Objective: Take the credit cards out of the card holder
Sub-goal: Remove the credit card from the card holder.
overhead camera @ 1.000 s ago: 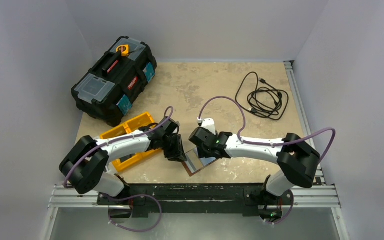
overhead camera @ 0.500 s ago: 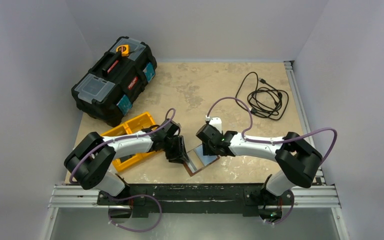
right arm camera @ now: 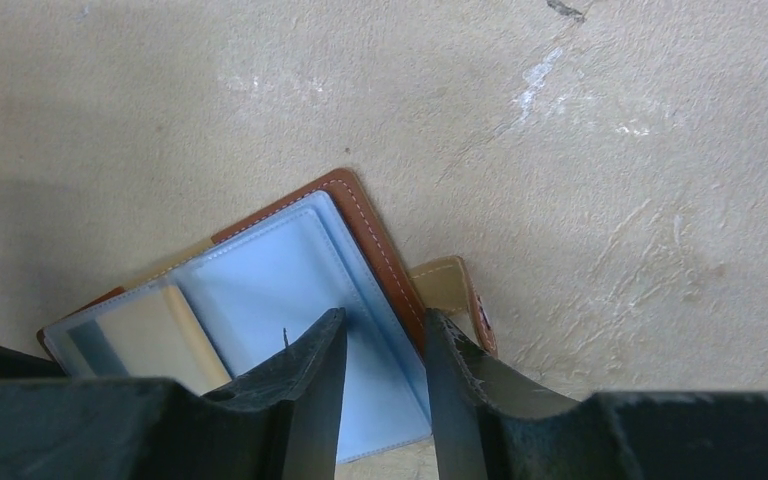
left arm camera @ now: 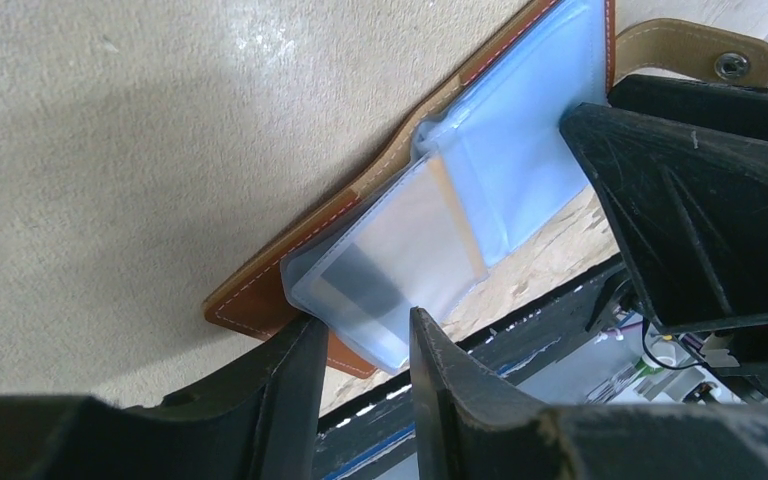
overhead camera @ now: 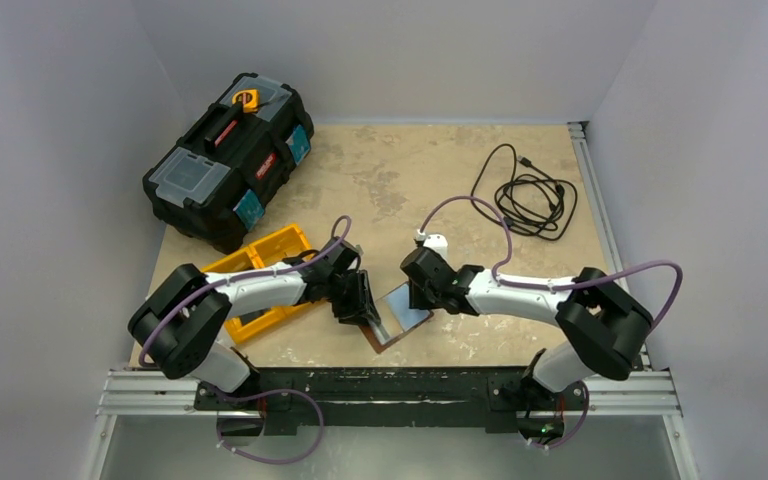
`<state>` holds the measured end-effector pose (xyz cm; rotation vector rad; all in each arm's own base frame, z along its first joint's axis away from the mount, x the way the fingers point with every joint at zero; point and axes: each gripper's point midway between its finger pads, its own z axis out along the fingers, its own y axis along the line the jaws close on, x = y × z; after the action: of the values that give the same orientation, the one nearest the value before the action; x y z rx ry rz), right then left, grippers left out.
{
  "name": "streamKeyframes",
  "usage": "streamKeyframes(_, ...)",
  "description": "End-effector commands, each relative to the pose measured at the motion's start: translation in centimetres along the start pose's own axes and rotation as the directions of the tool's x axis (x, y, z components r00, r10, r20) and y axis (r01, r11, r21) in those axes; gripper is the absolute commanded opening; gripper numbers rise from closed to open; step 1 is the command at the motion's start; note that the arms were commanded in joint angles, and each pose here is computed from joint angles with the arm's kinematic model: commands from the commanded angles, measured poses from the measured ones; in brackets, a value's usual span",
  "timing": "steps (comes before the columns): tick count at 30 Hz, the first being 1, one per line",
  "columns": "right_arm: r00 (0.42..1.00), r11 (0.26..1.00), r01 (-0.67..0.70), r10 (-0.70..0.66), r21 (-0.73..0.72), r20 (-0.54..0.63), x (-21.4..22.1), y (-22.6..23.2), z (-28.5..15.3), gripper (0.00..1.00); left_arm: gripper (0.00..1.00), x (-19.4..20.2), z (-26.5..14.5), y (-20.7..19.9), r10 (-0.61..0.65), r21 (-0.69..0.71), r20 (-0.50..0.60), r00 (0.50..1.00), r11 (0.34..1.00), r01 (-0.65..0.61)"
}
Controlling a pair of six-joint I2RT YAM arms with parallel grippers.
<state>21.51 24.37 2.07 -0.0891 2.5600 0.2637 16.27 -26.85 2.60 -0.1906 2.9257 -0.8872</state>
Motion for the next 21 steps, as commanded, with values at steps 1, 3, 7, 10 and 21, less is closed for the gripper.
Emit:
streamKeyframes(1, 0.995, 0.997, -0.025, 0.018, -0.067, -0.1, 3.1, 0.3, -0.2, 0.31, 0.35, -0.6, -1.4, -2.4, 0.017, 0.074, 0.034, 0.999, 0.997, -0.02)
streamKeyframes(3, 0.994, 0.996, -0.038, 0.029, -0.079, -0.106, 3.4, 0.5, -0.5, 0.3, 0.35, -0.7, -2.0, -2.8, 0.022, 0.084, 0.045, 0.999, 0.996, -0.026)
streamKeyframes(7, 0.993, 0.992, -0.058, 0.045, -0.109, -0.113, 3.7, 1.3, -1.1, 0.28, 0.35, -0.8, -3.1, -3.6, 0.033, 0.1, 0.06, 0.998, 0.994, -0.039)
streamKeyframes(10, 0.991, 0.989, -0.073, 0.057, -0.131, -0.118, 3.8, 2.1, -1.5, 0.28, 0.35, -0.8, -3.8, -4.1, 0.038, 0.112, 0.067, 0.997, 0.993, -0.046)
streamKeyframes(21, 0.987, 0.965, -0.129, 0.102, -0.229, -0.125, 3.8, 4.8, -3.5, 0.29, 0.35, -1.1, -3.5, -4.7, 0.05, 0.106, 0.059, 0.997, 0.993, -0.057)
